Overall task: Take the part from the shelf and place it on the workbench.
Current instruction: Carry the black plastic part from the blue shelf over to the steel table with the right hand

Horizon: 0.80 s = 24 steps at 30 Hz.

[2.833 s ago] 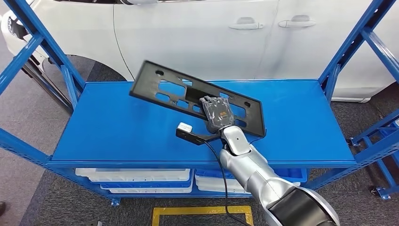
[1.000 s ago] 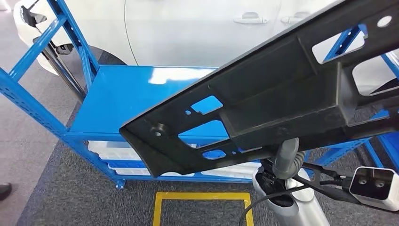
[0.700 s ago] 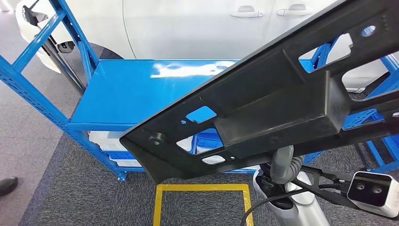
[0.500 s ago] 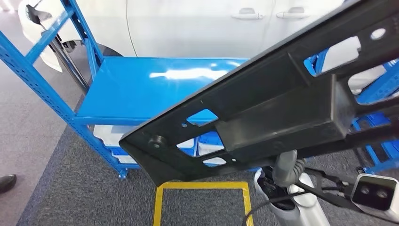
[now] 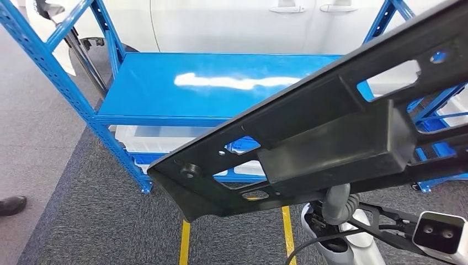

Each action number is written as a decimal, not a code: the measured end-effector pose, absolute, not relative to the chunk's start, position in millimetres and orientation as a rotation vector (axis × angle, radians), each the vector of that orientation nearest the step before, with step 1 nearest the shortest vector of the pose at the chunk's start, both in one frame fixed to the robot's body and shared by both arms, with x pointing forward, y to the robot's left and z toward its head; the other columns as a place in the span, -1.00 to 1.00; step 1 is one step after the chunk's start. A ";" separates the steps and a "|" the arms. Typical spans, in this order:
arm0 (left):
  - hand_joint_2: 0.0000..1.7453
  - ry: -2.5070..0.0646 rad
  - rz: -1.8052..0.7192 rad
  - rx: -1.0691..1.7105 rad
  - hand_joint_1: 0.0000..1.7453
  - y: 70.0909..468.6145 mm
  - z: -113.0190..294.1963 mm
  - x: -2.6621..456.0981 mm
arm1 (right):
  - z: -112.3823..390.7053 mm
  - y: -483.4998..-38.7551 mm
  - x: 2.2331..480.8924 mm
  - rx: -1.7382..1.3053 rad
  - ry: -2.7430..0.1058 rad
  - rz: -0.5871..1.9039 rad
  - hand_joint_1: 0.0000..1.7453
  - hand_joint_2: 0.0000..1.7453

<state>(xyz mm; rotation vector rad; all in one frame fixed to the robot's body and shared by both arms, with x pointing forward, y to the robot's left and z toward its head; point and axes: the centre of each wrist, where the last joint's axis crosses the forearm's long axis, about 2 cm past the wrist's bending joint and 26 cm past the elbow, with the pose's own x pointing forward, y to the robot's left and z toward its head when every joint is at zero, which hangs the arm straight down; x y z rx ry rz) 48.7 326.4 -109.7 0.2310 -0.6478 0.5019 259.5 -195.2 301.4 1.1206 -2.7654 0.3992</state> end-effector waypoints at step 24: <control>1.00 -0.572 0.502 0.245 -1.00 323.5 -110.1 46.2 | 297.3 -208.6 265.9 1.125 -2.748 0.405 1.00 1.00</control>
